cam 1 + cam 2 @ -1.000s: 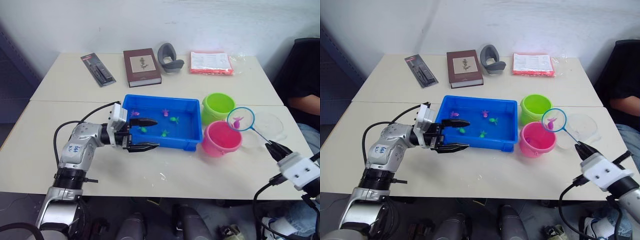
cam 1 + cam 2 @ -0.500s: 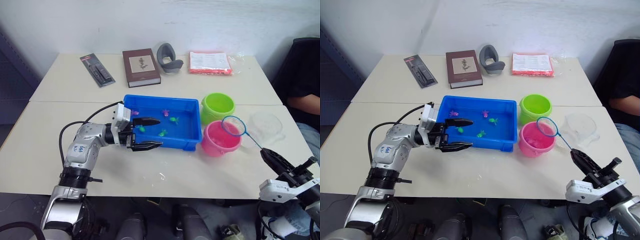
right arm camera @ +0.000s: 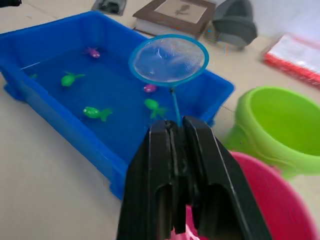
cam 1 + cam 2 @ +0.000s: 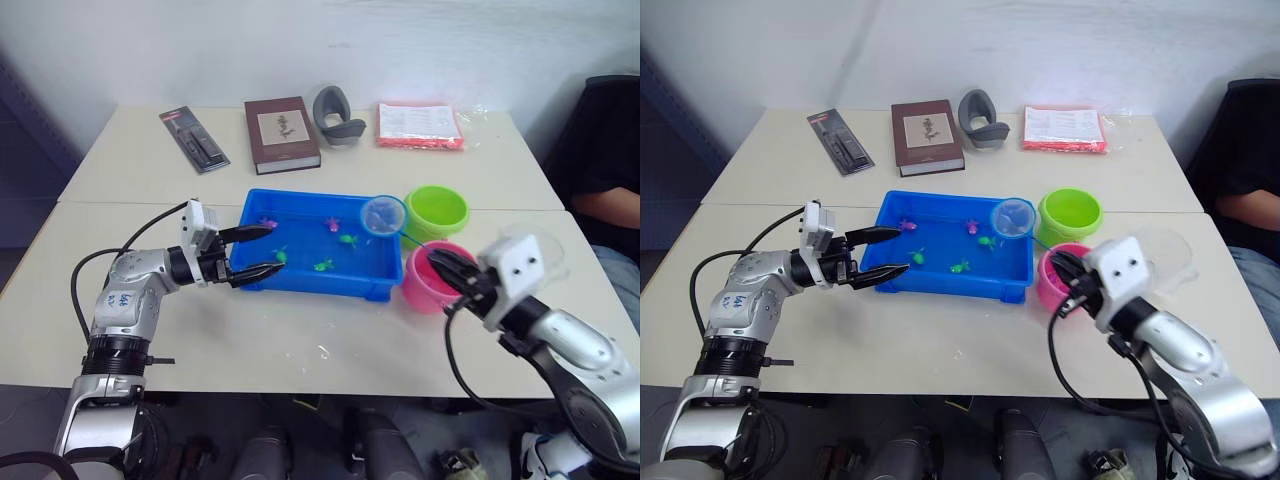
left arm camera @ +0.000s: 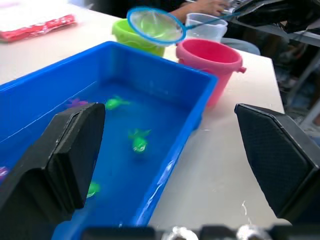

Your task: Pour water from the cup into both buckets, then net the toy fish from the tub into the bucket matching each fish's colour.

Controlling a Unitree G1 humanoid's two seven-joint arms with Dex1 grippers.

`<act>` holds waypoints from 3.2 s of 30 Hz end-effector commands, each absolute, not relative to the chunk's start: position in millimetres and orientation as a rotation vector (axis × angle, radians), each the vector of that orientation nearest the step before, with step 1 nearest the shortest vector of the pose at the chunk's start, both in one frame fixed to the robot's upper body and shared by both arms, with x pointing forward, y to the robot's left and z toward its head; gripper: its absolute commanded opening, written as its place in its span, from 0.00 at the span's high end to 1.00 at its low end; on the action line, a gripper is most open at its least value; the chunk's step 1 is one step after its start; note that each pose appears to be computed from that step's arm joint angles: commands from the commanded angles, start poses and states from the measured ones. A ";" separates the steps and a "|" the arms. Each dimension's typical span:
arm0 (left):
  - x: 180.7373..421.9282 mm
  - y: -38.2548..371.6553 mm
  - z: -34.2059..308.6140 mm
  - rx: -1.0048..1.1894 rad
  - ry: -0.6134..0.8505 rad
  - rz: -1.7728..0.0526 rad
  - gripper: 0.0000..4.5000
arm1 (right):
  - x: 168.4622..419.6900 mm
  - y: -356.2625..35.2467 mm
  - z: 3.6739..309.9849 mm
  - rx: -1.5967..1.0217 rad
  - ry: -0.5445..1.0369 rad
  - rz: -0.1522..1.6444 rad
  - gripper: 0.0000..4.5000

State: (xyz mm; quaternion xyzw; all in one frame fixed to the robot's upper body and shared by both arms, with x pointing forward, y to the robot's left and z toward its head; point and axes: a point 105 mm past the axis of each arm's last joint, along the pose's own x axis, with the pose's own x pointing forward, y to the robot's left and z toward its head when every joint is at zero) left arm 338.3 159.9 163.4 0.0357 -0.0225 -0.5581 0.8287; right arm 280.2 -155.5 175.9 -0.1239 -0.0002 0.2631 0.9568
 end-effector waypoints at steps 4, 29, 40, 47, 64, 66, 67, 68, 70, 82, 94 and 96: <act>340.0 179.9 176.7 0.130 -0.096 -1.094 0.01 | 319.9 -135.5 172.8 -0.224 0.191 0.562 1.00; 327.9 183.7 171.2 0.118 -0.108 -1.061 0.01 | 369.6 -130.8 164.9 -0.357 0.408 0.466 1.00; 324.1 179.0 171.8 0.121 -0.112 -1.061 0.01 | 369.5 -105.7 180.3 -0.239 0.286 0.604 1.00; 322.0 174.0 175.2 0.114 -0.120 -1.089 0.01 | 331.4 -117.2 189.7 -0.220 0.204 0.720 1.00; 309.0 108.3 188.5 0.058 -0.164 -1.430 0.01 | 231.2 -214.3 202.4 -0.302 -0.028 0.496 1.00; 309.8 102.2 190.1 0.052 -0.171 -1.441 0.01 | 223.7 -229.0 199.0 -0.333 -0.030 0.425 1.00; 309.0 99.0 189.8 0.049 -0.169 -1.454 0.01 | 218.8 -233.2 198.5 -0.368 -0.044 0.413 1.00; 308.4 97.6 189.1 0.048 -0.165 -1.465 0.01 | 215.7 -239.1 196.0 -0.371 -0.040 0.381 1.00; 308.1 95.6 187.9 0.050 -0.161 -1.476 0.01 | 208.4 -244.8 190.0 -0.404 -0.031 0.362 1.00; 308.9 79.4 182.4 0.044 -0.155 -1.543 0.01 | 199.5 -260.9 163.9 -1.070 -0.077 0.315 1.00; 308.6 72.6 186.9 0.034 -0.168 -1.542 0.01 | 199.9 -271.9 146.5 -1.616 -0.160 0.269 1.00; 309.4 73.1 187.7 0.036 -0.170 -1.533 0.01 | 200.1 -274.0 148.9 -1.546 -0.193 0.230 1.00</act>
